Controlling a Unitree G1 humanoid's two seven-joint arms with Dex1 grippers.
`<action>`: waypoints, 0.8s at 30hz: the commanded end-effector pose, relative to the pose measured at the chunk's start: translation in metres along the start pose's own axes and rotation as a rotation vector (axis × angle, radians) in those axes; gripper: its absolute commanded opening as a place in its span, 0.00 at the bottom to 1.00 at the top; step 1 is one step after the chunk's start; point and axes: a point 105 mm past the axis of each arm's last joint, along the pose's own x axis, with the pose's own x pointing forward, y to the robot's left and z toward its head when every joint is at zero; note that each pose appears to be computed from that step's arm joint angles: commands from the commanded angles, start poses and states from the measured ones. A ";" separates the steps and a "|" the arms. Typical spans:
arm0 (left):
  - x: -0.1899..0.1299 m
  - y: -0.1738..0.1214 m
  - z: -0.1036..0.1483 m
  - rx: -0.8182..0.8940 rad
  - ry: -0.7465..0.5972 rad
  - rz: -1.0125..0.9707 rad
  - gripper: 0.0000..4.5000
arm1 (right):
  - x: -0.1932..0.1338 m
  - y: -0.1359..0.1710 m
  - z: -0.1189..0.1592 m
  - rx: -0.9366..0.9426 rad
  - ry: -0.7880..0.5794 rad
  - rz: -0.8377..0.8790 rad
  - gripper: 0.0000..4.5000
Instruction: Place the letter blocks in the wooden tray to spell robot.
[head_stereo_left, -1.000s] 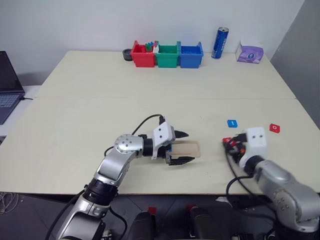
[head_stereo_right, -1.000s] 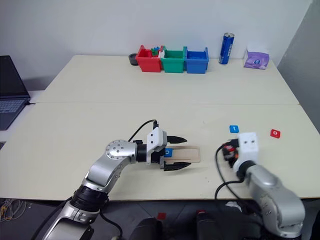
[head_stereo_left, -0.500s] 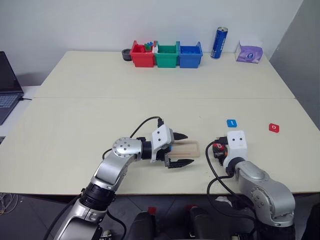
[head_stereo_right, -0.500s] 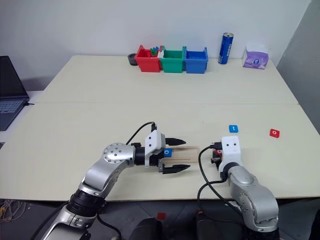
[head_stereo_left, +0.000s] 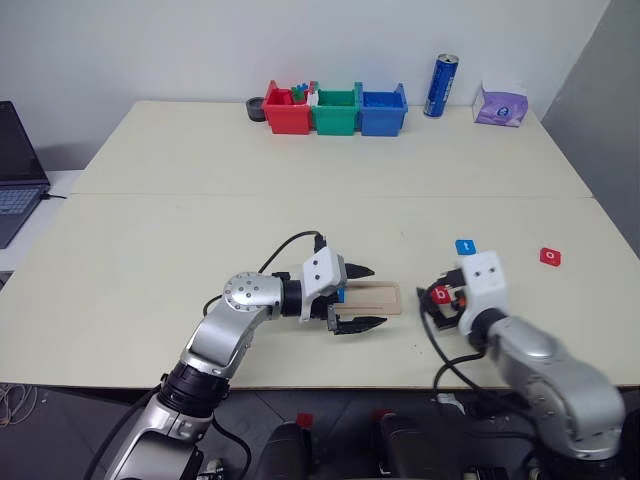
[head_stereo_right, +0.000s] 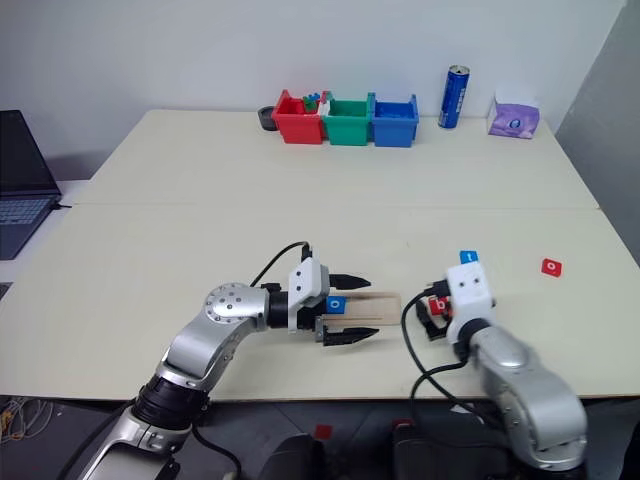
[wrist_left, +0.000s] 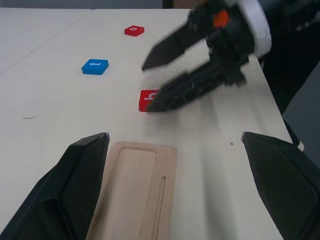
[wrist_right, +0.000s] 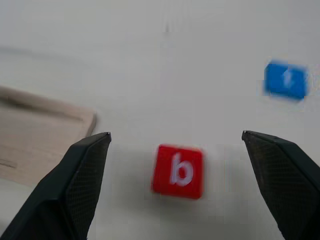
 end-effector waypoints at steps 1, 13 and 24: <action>-0.005 0.011 0.014 0.042 -0.046 -0.006 1.00 | -0.013 0.005 0.037 -0.097 -0.152 0.199 0.99; 0.001 0.006 0.019 0.050 -0.091 -0.055 1.00 | 0.011 -0.007 -0.003 -0.379 -0.120 0.788 0.99; -0.010 0.000 0.019 0.038 -0.073 -0.036 1.00 | 0.035 -0.020 -0.028 -0.409 -0.062 0.842 0.99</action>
